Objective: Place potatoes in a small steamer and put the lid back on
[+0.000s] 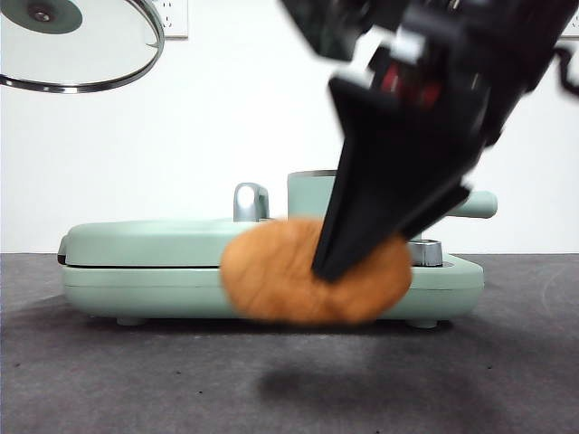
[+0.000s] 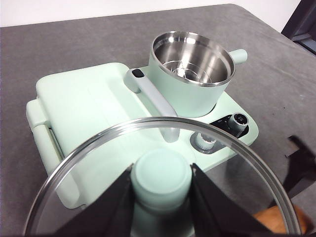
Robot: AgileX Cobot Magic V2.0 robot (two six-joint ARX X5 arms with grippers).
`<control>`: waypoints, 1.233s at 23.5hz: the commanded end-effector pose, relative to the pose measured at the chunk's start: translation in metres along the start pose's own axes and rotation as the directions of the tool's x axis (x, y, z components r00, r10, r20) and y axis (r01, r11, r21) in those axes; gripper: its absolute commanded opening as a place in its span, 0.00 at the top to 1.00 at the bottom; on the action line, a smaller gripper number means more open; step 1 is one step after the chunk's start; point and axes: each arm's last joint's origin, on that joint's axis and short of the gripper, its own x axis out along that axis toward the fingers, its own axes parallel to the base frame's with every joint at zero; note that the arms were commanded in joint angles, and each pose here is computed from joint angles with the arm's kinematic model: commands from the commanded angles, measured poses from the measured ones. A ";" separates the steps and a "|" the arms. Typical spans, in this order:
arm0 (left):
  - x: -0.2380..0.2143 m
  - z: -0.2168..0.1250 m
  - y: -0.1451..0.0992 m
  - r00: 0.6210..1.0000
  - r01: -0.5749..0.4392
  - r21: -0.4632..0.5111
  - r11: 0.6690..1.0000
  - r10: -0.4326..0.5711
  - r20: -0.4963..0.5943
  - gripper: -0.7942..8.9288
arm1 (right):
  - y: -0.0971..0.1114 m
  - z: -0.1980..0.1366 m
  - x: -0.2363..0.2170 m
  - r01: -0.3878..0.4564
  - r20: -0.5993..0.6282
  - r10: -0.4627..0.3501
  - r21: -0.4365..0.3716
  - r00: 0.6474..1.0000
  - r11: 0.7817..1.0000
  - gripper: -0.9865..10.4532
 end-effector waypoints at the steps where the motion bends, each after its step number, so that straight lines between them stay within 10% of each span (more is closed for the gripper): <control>1: -0.003 0.006 -0.001 0.999 0.001 0.023 1.000 -0.002 0.039 0.91 | 0.000 0.001 -0.020 0.042 0.034 -0.050 0.184 0.998 0.982 0.69; 5: -0.002 0.006 -0.001 0.999 -0.005 0.032 0.999 0.004 0.037 0.91 | -0.006 -0.006 -0.059 0.119 0.044 -0.146 0.380 0.988 0.917 0.69; 15: -0.002 0.006 -0.001 0.999 -0.005 0.044 0.999 0.003 0.037 0.91 | -0.039 0.022 -0.124 0.228 0.100 -0.322 0.515 0.941 0.826 0.69; 29: -0.002 0.006 -0.001 0.999 -0.006 0.044 0.999 0.004 0.037 0.91 | -0.142 0.105 -0.116 0.309 0.082 -0.390 0.470 0.917 0.827 0.69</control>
